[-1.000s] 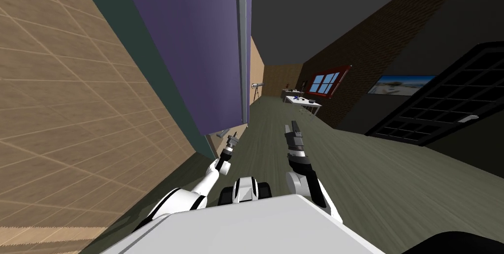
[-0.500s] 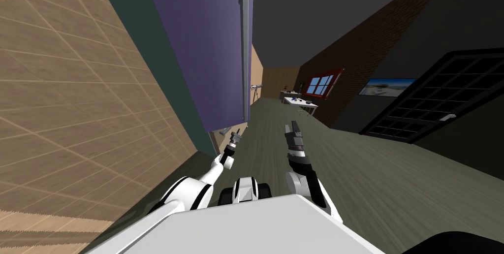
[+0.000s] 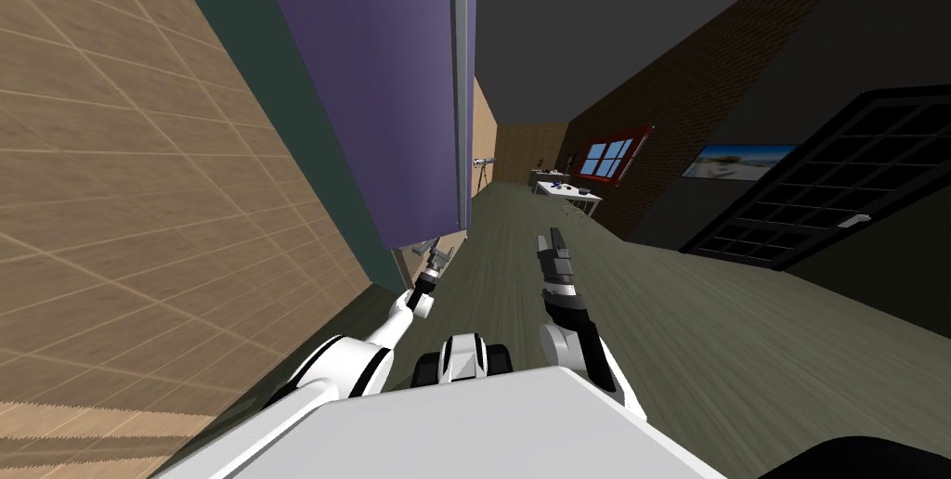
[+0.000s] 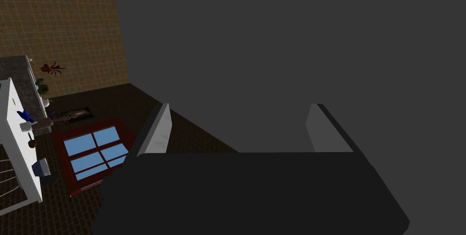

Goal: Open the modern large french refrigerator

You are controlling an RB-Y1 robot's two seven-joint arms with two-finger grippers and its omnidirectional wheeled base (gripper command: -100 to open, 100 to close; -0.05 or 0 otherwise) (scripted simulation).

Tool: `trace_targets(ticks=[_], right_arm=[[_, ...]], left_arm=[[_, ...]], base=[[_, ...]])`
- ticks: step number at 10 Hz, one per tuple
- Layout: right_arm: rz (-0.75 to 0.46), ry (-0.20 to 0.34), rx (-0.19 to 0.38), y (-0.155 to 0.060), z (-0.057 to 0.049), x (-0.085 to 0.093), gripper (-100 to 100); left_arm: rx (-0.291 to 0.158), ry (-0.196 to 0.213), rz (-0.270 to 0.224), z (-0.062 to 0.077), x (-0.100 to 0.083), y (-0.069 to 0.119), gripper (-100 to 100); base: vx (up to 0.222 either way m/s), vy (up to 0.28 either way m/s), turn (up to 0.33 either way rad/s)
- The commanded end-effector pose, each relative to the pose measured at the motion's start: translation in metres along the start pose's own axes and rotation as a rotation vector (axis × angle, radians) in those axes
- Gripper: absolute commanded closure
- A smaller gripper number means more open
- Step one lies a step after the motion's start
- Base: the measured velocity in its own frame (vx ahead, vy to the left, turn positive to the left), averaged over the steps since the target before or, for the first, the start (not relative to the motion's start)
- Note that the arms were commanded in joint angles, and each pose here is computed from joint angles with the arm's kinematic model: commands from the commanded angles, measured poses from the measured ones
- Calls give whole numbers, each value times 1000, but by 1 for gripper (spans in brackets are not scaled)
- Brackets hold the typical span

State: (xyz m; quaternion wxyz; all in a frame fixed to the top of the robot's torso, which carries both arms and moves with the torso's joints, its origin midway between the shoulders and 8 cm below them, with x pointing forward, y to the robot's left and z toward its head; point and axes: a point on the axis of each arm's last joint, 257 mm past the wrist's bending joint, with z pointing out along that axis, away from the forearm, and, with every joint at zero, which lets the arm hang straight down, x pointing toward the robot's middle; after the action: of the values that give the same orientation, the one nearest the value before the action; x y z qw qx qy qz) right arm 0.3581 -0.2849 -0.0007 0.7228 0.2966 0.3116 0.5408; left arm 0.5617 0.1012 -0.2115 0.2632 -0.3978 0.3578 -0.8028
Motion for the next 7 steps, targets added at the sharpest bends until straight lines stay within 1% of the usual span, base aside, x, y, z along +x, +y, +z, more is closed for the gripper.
trace_targets(ticks=[1,2,3,4,5,6,7], right_arm=[[0,0,0,0,0,0,0],[0,0,0,0,0,0,0],[0,0,0,0,0,0,0],[0,0,0,0,0,0,0],[0,0,0,0,0,0,0],[0,0,0,0,0,0,0],[0,0,0,0,0,0,0]], left_arm=[[-2,-9,23,-1,-11,-6,-100],[-1,-29,64,-6,-31,-20,-100],[-1,-29,64,-6,-31,-20,-100],[3,-45,92,-9,-44,-30,-100],[13,-67,114,-12,-55,-39,-100],[13,-67,114,-12,-55,-39,-100],[31,-94,116,-12,-59,-41,-100]], base=[[14,-13,1],[24,-34,23],[41,-37,18],[62,-54,38],[130,-100,61],[102,-93,37],[117,-130,59]])
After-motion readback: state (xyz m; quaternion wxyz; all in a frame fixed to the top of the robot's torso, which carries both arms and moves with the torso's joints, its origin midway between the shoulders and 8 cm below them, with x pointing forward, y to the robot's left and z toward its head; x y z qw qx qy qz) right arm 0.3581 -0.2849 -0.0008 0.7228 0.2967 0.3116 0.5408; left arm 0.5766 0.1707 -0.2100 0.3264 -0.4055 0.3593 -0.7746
